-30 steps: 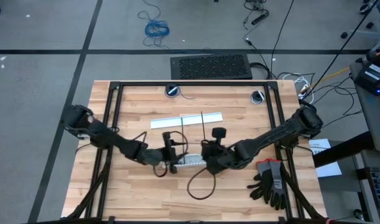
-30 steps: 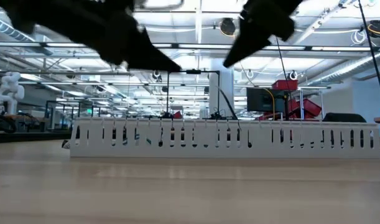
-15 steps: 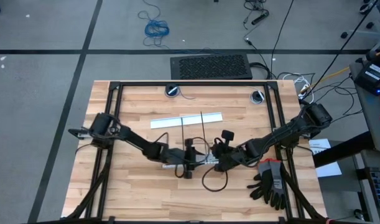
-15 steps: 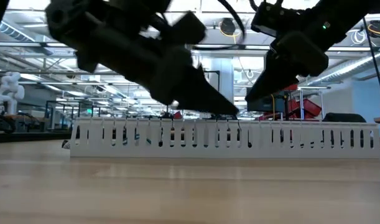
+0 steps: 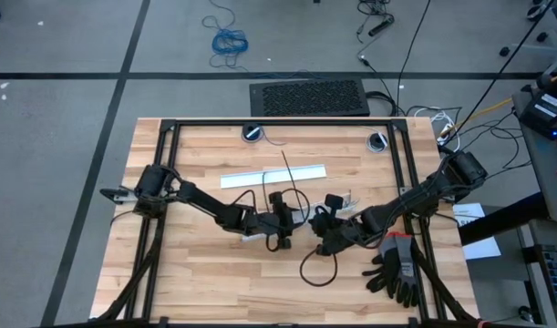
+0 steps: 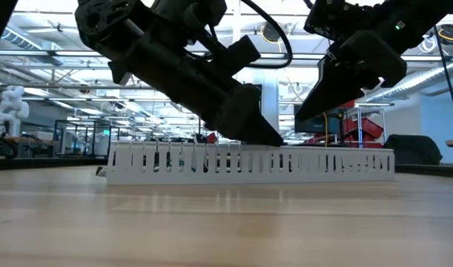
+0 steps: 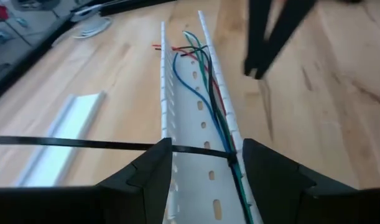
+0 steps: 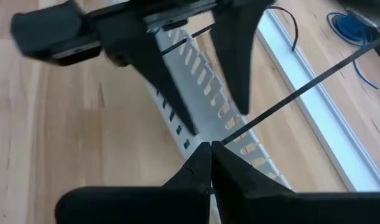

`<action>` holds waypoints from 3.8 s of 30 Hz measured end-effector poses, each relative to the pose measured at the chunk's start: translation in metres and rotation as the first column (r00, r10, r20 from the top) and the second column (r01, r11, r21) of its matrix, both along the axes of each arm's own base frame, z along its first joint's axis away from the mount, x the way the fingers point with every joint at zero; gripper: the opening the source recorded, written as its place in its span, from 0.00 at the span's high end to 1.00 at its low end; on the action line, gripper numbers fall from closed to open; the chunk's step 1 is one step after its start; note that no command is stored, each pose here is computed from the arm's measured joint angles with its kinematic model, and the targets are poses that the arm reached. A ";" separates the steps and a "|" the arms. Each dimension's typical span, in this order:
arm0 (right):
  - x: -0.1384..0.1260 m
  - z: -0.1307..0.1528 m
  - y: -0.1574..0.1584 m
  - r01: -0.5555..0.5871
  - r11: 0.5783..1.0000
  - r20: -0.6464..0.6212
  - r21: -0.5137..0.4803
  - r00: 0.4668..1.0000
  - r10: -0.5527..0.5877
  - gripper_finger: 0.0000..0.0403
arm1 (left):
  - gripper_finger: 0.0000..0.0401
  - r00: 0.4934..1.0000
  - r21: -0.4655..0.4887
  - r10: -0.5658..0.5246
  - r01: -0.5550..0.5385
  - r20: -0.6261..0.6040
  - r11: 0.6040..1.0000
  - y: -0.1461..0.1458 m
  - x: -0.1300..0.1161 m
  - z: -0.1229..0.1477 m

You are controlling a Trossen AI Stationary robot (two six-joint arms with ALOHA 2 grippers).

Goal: Ziptie cables
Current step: Put the colored zip tied cable wires into the white cable duct

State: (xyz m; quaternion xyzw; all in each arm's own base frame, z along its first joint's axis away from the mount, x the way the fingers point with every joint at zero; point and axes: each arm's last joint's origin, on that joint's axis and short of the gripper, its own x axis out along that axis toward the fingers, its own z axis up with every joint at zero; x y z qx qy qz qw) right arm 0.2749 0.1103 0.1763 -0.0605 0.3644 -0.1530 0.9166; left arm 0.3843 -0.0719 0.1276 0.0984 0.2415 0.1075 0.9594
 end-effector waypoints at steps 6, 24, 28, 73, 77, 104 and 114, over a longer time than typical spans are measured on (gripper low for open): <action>-0.001 0.000 0.002 -0.007 1.000 0.000 0.001 1.000 0.007 1.00 | 0.52 0.998 0.029 0.054 -0.054 0.013 0.998 0.003 -0.006 0.022; -0.001 0.000 0.002 -0.010 1.000 -0.004 -0.004 1.000 0.010 1.00 | 0.59 0.995 -0.139 0.037 -0.050 -0.093 0.989 0.042 -0.004 0.008; -0.001 0.000 0.002 -0.010 1.000 -0.005 -0.004 1.000 0.010 1.00 | 0.60 0.996 -0.144 0.040 -0.052 -0.083 0.988 0.043 -0.003 0.009; 0.015 0.007 -0.017 0.029 0.999 0.090 0.026 0.995 -0.032 1.00 | 0.99 0.989 0.052 -0.092 0.099 -0.118 0.994 0.012 0.000 -0.014; 0.020 0.006 -0.025 0.018 0.997 0.082 0.079 0.996 -0.024 1.00 | 0.99 0.977 0.205 -0.091 0.131 -0.192 0.970 -0.005 -0.006 -0.017; 0.057 -0.044 -0.045 -0.063 0.978 0.077 0.199 0.996 0.049 1.00 | 0.99 0.872 0.436 -0.181 0.395 -0.455 0.809 -0.041 -0.025 -0.025; 0.055 -0.041 -0.041 -0.090 0.976 0.071 0.198 0.994 0.077 1.00 | 0.99 0.866 0.431 -0.173 0.395 -0.468 0.812 -0.040 -0.023 -0.023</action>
